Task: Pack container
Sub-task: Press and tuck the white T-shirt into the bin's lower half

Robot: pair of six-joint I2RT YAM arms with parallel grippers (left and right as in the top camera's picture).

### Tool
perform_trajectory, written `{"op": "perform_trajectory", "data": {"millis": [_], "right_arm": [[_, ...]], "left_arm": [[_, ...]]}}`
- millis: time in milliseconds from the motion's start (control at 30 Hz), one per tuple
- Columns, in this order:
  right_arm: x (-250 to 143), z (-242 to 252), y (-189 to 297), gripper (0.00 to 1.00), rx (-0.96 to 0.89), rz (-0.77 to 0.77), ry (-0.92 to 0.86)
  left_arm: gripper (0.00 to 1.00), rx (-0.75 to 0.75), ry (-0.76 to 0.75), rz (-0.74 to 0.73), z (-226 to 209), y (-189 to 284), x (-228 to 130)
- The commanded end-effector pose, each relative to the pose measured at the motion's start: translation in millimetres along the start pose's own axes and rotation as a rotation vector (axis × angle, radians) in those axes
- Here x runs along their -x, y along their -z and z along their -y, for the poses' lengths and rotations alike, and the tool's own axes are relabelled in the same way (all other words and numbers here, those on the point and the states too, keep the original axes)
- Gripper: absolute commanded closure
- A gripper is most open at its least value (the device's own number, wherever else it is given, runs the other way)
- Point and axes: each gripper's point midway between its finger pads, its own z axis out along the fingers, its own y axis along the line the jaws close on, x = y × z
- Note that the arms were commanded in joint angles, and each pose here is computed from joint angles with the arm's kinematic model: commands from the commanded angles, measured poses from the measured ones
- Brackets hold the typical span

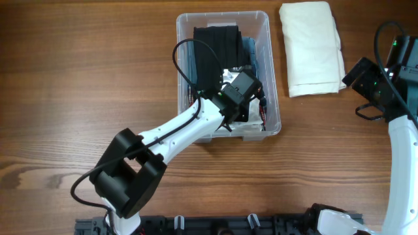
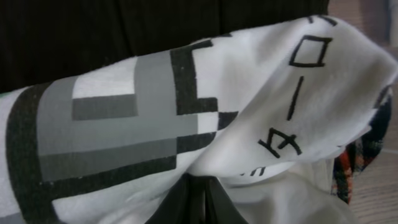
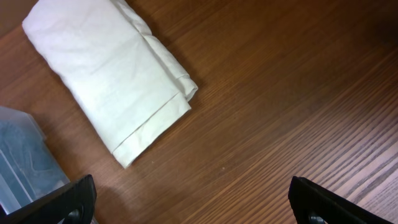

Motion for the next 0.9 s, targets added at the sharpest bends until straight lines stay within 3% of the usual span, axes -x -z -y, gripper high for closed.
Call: {"op": "perform_trajectory", "data": {"millis": [0,267,367,867], "right_arm": [[0.9,1.0,-2.0,0.0,-0.009,-0.001,-0.007],[0.9,0.9,-2.0,0.0,-0.009,-0.001,-0.007],[0.9,0.9,-2.0,0.0,-0.009,-0.001,-0.007],[0.9,0.9,-2.0,0.0,-0.009,-0.001,-0.007]], "left_arm": [[0.9,0.053,-0.023,-0.045,-10.0,-19.9,-12.3],[0.91,-0.089,-0.017,0.153,14.8,73.3,39.6],[0.96,-0.103,-0.003,0.171,11.8,96.2,39.9],[0.96,-0.055,0.017,-0.257,6.6,18.1,-46.5]]}}
